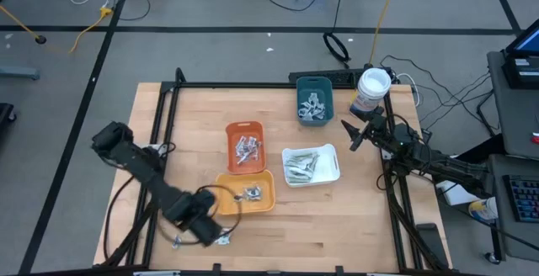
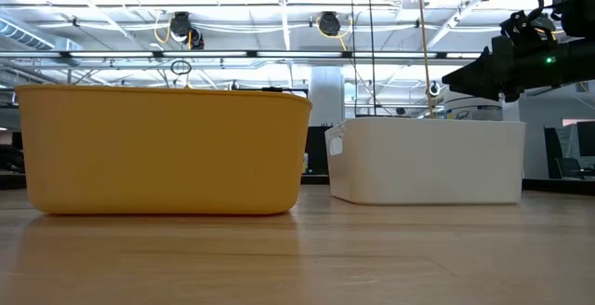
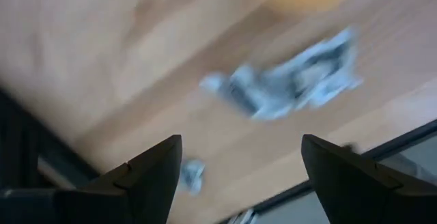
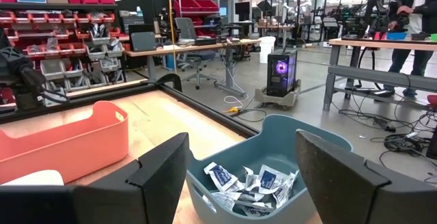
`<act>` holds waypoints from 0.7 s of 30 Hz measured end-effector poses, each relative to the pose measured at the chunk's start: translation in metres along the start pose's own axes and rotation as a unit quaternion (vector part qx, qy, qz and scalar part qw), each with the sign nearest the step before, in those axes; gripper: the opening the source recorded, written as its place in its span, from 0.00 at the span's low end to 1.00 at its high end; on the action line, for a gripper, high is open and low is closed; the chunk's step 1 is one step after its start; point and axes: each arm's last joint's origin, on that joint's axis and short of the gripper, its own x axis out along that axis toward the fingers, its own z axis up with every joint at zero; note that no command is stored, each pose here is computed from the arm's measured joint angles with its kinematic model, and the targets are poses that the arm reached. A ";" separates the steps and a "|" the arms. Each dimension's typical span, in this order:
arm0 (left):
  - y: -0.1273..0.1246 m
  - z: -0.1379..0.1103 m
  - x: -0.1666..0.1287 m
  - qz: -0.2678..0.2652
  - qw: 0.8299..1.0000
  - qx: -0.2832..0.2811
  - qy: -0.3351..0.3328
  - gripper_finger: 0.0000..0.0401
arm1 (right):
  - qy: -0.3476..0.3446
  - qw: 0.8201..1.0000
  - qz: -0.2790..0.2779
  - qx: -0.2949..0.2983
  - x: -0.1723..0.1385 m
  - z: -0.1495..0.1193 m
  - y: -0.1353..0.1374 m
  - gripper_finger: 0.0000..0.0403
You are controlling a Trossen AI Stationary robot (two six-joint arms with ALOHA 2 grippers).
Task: Pick & Place First Aid Supplies
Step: Put the gray sachet into the yellow bin
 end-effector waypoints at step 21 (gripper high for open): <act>0.035 -0.077 0.078 -0.003 0.997 -0.063 0.044 0.77 | 0.000 1.000 0.000 0.000 0.000 0.000 0.000 0.65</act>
